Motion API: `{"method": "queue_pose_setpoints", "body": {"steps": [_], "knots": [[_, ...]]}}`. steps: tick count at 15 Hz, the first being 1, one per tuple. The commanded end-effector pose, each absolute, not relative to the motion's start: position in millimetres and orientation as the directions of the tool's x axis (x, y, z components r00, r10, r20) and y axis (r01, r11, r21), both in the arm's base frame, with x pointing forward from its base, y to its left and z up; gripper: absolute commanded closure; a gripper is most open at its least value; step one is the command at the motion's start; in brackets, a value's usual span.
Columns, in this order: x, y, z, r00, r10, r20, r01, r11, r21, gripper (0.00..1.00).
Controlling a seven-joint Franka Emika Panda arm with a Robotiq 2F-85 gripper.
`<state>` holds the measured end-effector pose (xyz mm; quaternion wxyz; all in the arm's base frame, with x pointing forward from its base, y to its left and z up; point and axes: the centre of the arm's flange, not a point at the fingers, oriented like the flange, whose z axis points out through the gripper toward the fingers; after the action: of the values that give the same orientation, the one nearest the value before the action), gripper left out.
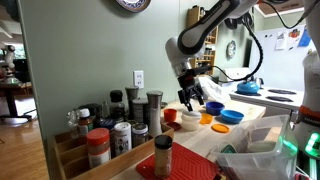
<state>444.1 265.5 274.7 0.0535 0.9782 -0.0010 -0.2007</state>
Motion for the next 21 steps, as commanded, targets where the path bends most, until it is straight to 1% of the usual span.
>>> {"method": "queue_pose_setpoints", "body": {"steps": [1, 2, 3, 6, 11, 16, 21], "knots": [[377, 234, 284, 0.967, -0.06, -0.246, -0.04, -0.996, 0.085, 0.0], [371, 232, 290, 0.977, -0.077, -0.197, -0.066, -0.996, 0.062, 0.0], [418, 254, 278, 0.958, -0.044, -0.284, -0.021, -0.997, 0.081, 0.0], [398, 244, 287, 0.973, -0.059, -0.223, -0.045, -0.997, 0.07, 0.0], [394, 239, 292, 0.976, -0.055, -0.209, -0.04, -0.997, 0.071, 0.0], [373, 212, 280, 0.961, 0.01, -0.275, 0.029, -0.997, 0.066, 0.0], [345, 189, 243, 0.93, 0.084, -0.359, 0.101, -0.995, 0.029, 0.0]]}}
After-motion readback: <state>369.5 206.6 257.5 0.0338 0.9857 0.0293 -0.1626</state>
